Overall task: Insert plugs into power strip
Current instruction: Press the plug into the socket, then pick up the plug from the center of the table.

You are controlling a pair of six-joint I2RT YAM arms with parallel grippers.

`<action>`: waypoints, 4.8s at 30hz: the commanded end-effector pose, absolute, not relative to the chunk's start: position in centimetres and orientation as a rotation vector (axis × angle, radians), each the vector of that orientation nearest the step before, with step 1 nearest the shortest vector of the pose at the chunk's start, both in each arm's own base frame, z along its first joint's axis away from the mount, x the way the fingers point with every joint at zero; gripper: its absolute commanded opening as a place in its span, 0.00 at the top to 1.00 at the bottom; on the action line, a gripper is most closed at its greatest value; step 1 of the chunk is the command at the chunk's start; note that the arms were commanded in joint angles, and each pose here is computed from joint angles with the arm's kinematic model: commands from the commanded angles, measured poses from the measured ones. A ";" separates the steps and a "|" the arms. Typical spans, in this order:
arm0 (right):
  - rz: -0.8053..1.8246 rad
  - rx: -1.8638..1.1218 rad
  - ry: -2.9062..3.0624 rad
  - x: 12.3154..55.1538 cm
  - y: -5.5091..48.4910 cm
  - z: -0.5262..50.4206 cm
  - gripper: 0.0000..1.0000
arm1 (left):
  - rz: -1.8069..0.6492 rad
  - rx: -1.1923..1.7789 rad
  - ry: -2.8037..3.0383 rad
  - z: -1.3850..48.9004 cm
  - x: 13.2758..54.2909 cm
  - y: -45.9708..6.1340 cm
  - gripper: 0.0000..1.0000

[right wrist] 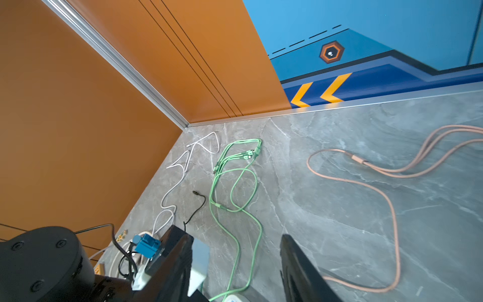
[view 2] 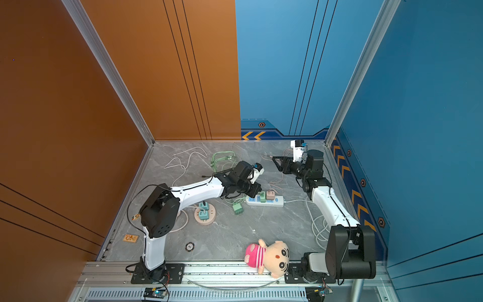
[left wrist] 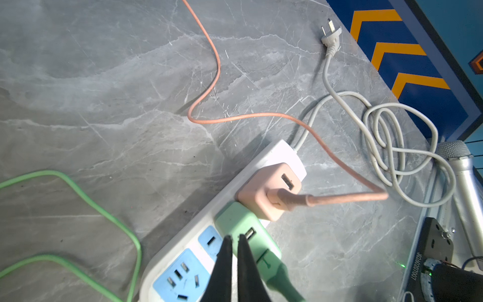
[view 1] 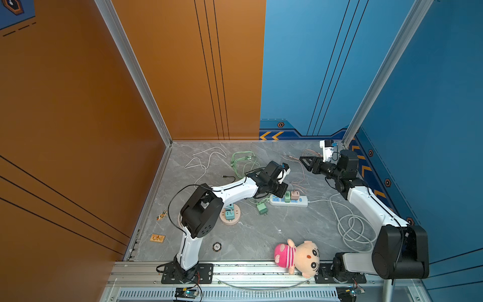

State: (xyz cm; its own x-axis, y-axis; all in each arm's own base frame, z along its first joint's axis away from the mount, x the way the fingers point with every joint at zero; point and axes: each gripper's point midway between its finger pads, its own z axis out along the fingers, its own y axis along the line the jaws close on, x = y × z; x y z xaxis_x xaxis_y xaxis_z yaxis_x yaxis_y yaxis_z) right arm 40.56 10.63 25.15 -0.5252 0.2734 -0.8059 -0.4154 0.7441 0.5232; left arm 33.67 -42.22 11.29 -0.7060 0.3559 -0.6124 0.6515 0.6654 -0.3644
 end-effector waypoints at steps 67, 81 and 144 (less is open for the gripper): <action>0.447 -0.222 2.133 40.3 11.5 24.0 0.33 | -0.531 0.293 2.532 14.8 35.8 -28.2 0.68; 0.451 -0.196 2.138 42.2 12.3 24.8 0.27 | -0.317 0.257 2.659 12.0 27.2 -25.0 0.44; 0.369 -0.111 2.175 42.2 10.1 23.8 0.22 | -0.180 -0.068 2.786 1.8 26.8 -28.6 0.72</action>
State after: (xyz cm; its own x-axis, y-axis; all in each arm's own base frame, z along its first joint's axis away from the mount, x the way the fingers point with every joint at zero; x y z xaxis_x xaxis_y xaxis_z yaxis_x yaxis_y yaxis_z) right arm 42.33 10.64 23.42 -0.5866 0.0322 -0.8092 -0.2359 0.9491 0.2088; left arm 28.21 -30.61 3.22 -0.9154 -0.1103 -0.3872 -0.0375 0.9809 -0.1906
